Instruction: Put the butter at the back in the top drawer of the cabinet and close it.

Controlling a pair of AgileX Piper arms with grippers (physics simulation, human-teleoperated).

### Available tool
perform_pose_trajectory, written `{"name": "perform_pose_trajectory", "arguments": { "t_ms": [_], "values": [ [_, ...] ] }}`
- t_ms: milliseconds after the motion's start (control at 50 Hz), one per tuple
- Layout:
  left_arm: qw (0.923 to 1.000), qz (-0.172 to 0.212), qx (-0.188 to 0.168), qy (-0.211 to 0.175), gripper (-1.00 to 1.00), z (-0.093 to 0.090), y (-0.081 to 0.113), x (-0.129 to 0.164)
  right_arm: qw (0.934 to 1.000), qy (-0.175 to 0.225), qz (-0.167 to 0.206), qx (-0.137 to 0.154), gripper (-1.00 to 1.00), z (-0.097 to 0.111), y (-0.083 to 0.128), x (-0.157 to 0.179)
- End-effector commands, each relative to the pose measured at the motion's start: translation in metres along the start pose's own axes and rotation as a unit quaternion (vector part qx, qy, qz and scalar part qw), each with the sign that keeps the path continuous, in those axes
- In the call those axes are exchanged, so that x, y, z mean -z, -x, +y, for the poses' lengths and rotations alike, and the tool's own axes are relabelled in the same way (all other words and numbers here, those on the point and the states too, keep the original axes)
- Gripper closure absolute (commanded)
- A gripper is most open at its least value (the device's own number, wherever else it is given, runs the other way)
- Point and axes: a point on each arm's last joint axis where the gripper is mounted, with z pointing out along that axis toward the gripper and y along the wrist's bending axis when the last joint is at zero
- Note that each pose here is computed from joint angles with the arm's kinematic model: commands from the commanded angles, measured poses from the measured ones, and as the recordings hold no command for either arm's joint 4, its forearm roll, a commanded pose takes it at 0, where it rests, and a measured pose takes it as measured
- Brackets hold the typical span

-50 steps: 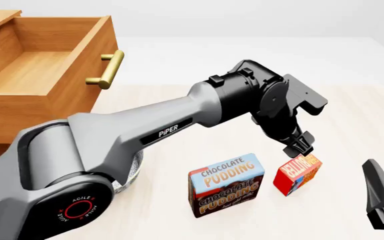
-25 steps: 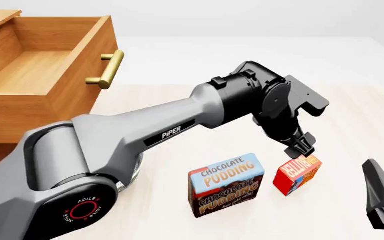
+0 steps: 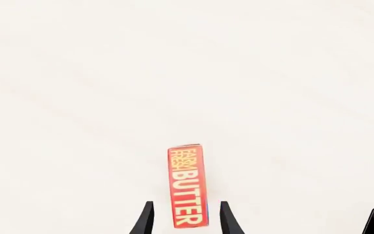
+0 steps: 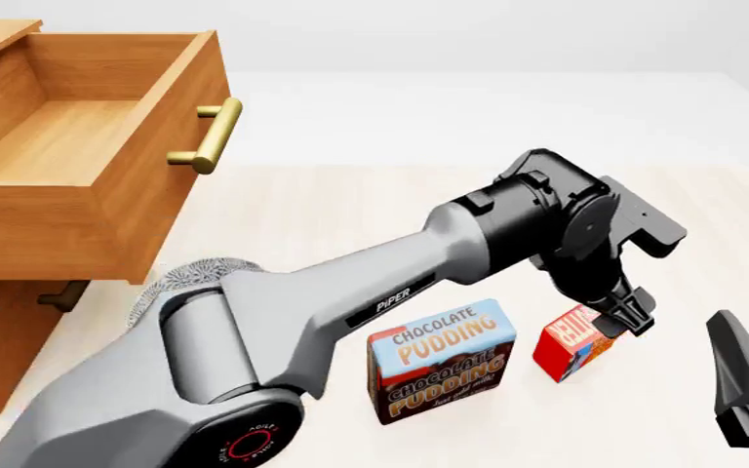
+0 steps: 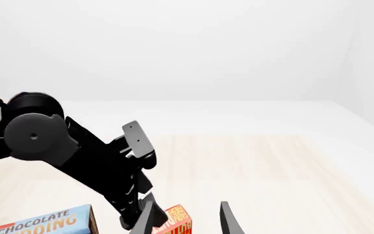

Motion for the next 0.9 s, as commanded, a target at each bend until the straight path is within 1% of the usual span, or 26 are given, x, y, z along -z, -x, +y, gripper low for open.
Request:
{"name": "perform_pose_trajectory", "arguments": {
  "t_ms": [20,80,100,560,580,780,800,900],
  "values": [
    [1.0,0.003,-0.002,-0.004,-1.0,-0.008,0.001,-0.008,1.0,0.0,0.0,0.0,-1.0,0.0,0.0,0.0],
    [1.0,0.003,-0.002,-0.004,-1.0,-0.008,0.001,-0.008,1.0,0.0,0.0,0.0,-1.0,0.0,0.0,0.0],
    [0.9999,0.011,-0.004,-0.008,-1.0,-0.014,0.0,-0.017,1.0,0.0,0.0,0.0,-1.0,0.0,0.0,0.0],
    [0.9999,0.011,-0.004,-0.008,-1.0,-0.014,0.0,-0.018,1.0,0.0,0.0,0.0,-1.0,0.0,0.0,0.0],
    [0.9999,0.013,-0.001,-0.006,-1.0,-0.011,-0.001,-0.021,1.0,0.0,0.0,0.0,-1.0,0.0,0.0,0.0],
    [0.9999,0.013,-0.001,-0.006,-1.0,-0.011,-0.001,-0.021,1.0,0.0,0.0,0.0,-1.0,0.0,0.0,0.0],
    [0.9999,0.008,0.006,-0.002,-1.0,-0.004,-0.003,-0.019,1.0,0.0,0.0,0.0,-1.0,0.0,0.0,0.0],
    [1.0,0.004,0.008,0.001,-1.0,0.002,-0.005,-0.014,1.0,0.0,0.0,0.0,-1.0,0.0,0.0,0.0]
  ]
}}
